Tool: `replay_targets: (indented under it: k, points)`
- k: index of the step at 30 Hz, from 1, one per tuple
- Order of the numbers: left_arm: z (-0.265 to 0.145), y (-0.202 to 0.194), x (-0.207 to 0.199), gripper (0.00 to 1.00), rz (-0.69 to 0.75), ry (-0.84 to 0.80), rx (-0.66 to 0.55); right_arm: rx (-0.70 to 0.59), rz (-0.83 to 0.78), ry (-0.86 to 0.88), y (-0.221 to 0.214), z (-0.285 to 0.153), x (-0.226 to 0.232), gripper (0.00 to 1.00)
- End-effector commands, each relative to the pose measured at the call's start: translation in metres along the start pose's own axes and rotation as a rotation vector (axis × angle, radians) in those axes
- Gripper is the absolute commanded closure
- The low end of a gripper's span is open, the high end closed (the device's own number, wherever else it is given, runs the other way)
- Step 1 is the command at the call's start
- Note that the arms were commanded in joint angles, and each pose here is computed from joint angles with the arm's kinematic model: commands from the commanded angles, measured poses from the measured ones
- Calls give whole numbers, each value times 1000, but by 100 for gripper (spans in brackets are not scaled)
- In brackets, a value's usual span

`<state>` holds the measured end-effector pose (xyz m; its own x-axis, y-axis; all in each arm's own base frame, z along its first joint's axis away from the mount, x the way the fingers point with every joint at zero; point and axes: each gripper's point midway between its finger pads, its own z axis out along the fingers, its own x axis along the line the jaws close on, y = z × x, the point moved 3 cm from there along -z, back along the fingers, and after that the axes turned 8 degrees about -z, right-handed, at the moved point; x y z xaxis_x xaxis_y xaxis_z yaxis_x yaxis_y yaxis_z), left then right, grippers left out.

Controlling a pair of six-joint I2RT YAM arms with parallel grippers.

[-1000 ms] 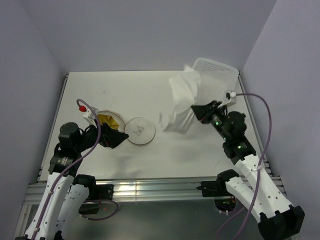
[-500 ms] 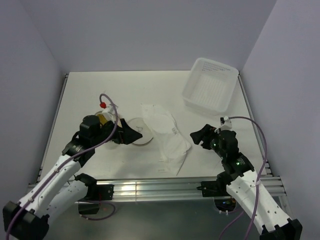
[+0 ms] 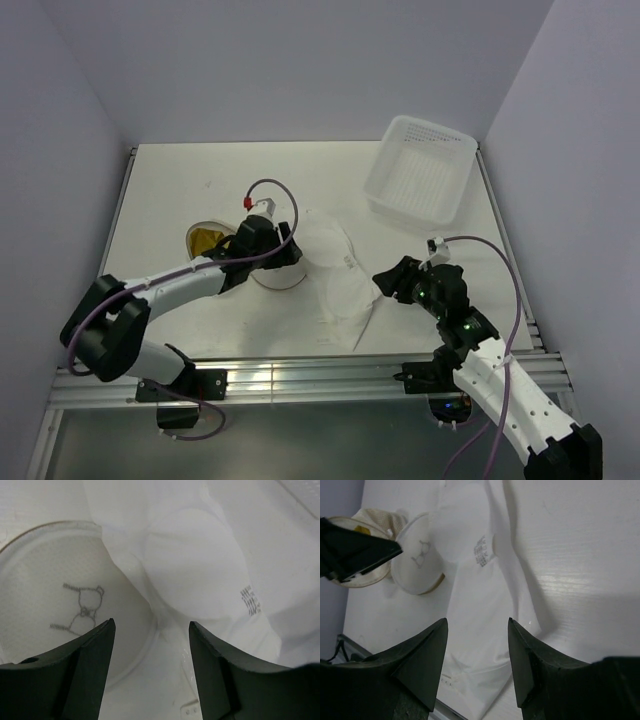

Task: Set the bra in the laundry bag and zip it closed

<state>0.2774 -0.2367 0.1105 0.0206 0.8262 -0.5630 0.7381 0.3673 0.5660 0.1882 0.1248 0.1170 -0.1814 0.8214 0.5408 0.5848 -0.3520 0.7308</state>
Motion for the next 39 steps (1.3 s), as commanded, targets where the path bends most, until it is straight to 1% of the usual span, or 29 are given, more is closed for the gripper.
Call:
replay_targets:
  k: [1, 2, 3, 5, 7, 8, 11, 16, 19, 23, 26, 28, 31, 32, 35, 36, 37, 39]
  points:
    - [12, 44, -37, 34, -29, -75, -150, -57, -15, 147, 13, -4, 27, 42]
    - [24, 38, -34, 34, -24, -57, -118, -62, -18, 161, 15, -5, 30, 41]
    - [30, 37, -34, 36, -23, -50, -105, -64, -25, 168, 16, -6, 32, 41]
    - [45, 33, -35, 37, -28, -40, -79, -77, -36, 174, 18, -7, 33, 41]
    - [53, 31, -38, 38, -34, -56, -61, -92, -51, 178, 21, -9, 34, 41]
    - [60, 26, -34, 39, -39, -37, -44, -97, -59, 176, 23, -10, 35, 41]
    - [68, 23, -30, 40, -42, -7, -36, -108, -83, 158, 26, -13, 33, 41]
    - [65, 26, -20, 38, -49, 29, -82, -125, -98, 173, 29, -17, 36, 41]
    - [70, 22, -19, 40, -40, 25, -64, -125, -95, 182, 28, -16, 37, 41]
    - [75, 16, -27, 53, -37, -21, -47, -116, -94, 186, 26, -15, 36, 41]
    - [78, 12, -29, 57, -28, -25, -33, -119, -92, 184, 26, -16, 36, 41]
    - [80, 12, -28, 56, -25, -17, -31, -121, -91, 187, 26, -16, 36, 41]
    - [83, 11, -25, 52, -23, 4, -31, -120, -90, 191, 27, -17, 37, 41]
    - [83, 10, -21, 48, -18, 31, -37, -122, -92, 190, 27, -17, 38, 41]
    - [78, 16, -17, 44, 21, 85, -101, -120, -92, 192, 26, -17, 38, 41]
    - [75, 17, -17, 42, 30, 90, -117, -122, -94, 194, 27, -17, 38, 41]
    - [74, 16, -19, 38, 47, 93, -122, -118, -90, 191, 26, -16, 37, 41]
    - [72, 19, -20, 36, 67, 99, -147, -112, -90, 200, 25, -15, 38, 41]
